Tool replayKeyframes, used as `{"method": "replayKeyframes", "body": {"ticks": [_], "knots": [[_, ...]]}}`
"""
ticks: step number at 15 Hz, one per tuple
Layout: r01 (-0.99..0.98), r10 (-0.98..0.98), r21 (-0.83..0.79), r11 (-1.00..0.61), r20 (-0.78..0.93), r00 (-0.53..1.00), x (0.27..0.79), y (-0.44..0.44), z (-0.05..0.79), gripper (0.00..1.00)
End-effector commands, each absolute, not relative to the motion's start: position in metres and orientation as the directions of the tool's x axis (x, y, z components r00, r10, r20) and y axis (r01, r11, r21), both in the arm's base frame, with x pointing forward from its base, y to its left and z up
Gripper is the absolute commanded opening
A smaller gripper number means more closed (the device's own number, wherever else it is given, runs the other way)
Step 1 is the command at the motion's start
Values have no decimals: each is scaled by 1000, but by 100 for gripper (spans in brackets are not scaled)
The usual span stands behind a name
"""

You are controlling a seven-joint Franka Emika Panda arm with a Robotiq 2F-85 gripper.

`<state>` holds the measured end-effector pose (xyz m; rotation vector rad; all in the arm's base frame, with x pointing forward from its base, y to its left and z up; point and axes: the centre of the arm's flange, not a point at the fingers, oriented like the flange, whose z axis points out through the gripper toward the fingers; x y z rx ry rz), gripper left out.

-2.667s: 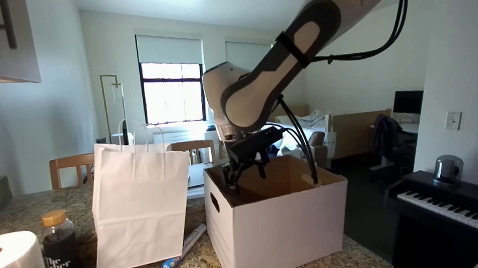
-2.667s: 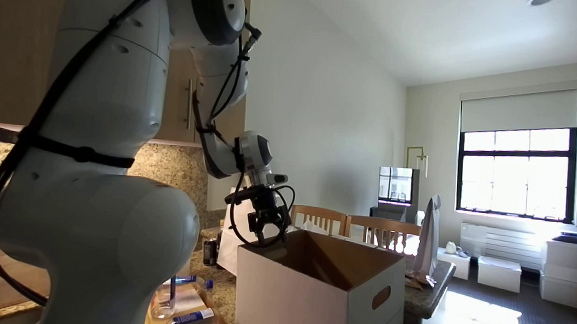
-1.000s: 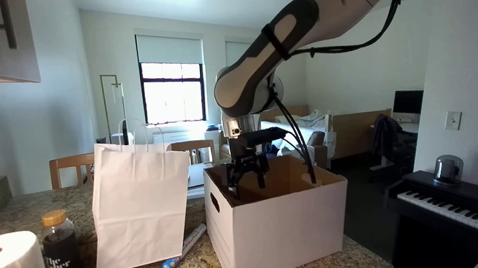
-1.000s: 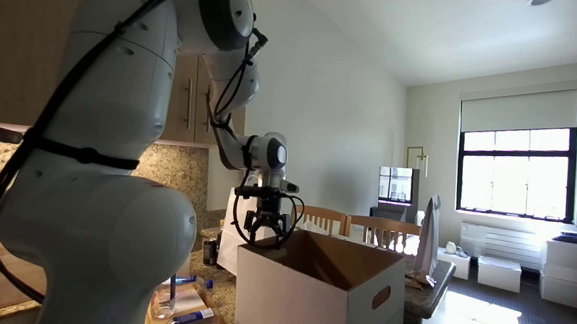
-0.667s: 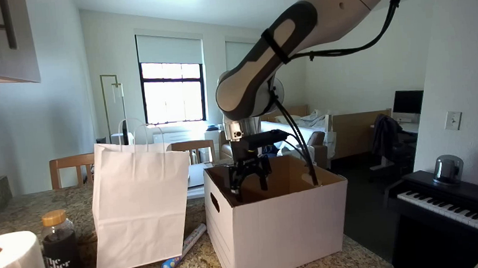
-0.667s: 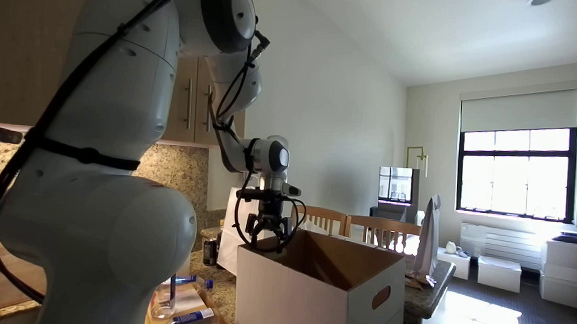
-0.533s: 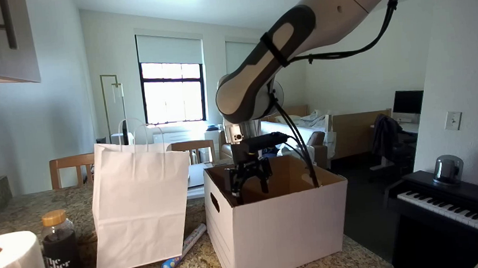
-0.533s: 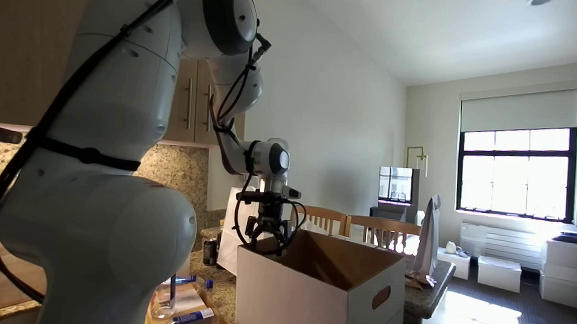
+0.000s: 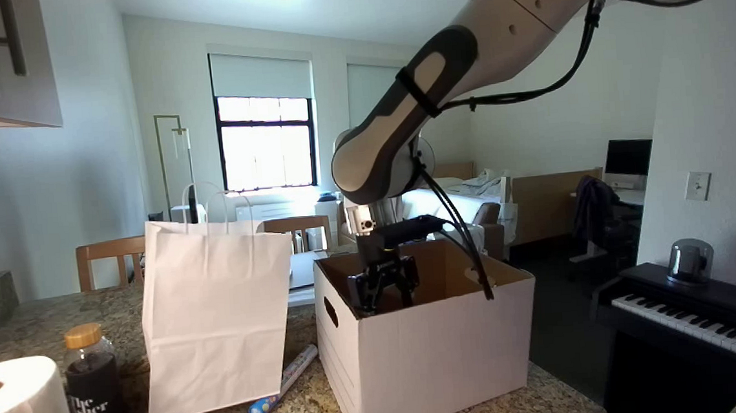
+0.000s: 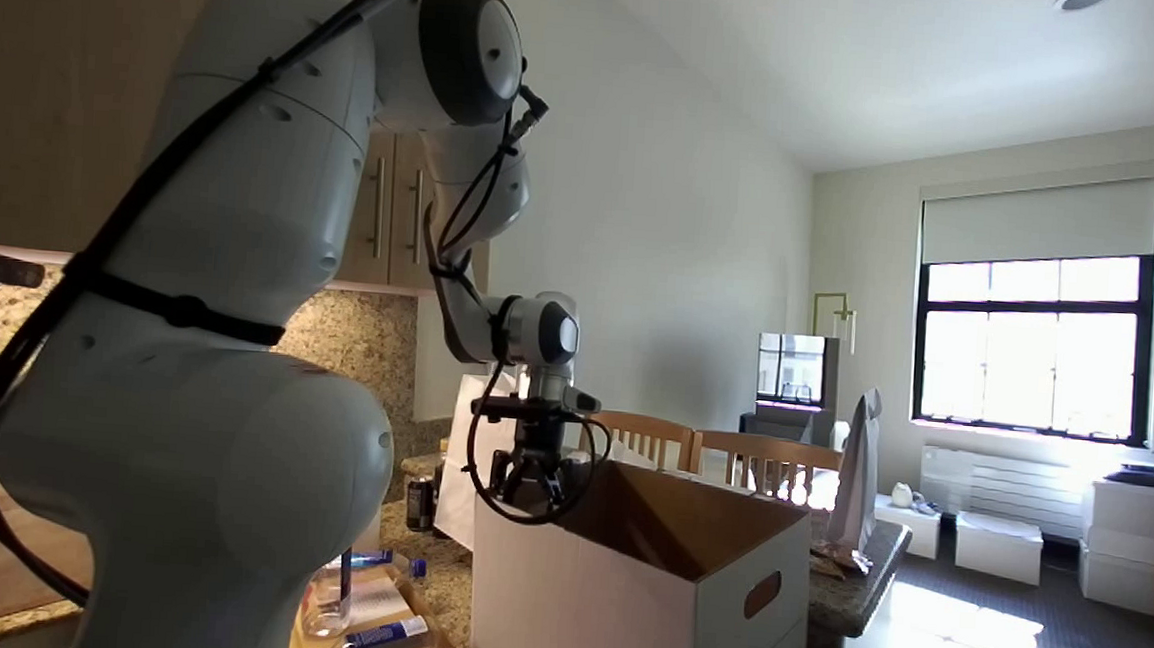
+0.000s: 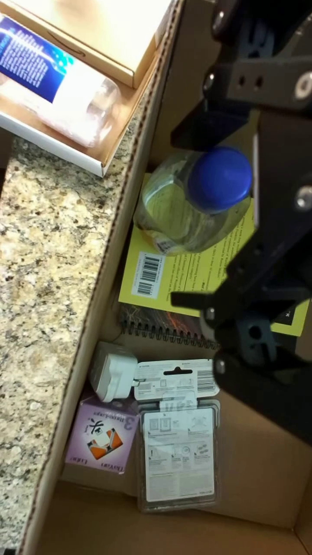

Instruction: Remove the bottles from the box and put them on the table

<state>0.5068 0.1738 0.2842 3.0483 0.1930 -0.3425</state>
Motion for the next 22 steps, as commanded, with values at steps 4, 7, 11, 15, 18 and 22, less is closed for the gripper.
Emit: {"method": "replayKeyframes", "body": {"ticks": [4, 7, 11, 15, 18, 22], "knots": [[171, 152, 68, -983, -219, 964, 503, 175, 279, 33], [182, 161, 77, -980, -220, 962, 503, 177, 276, 15], [195, 173, 89, -977, -214, 961, 502, 176, 276, 5], [206, 183, 95, -974, -208, 961, 501, 175, 277, 31], [215, 193, 92, -972, -200, 961, 501, 176, 277, 48], [229, 207, 99, -968, -195, 959, 501, 180, 277, 74]]}}
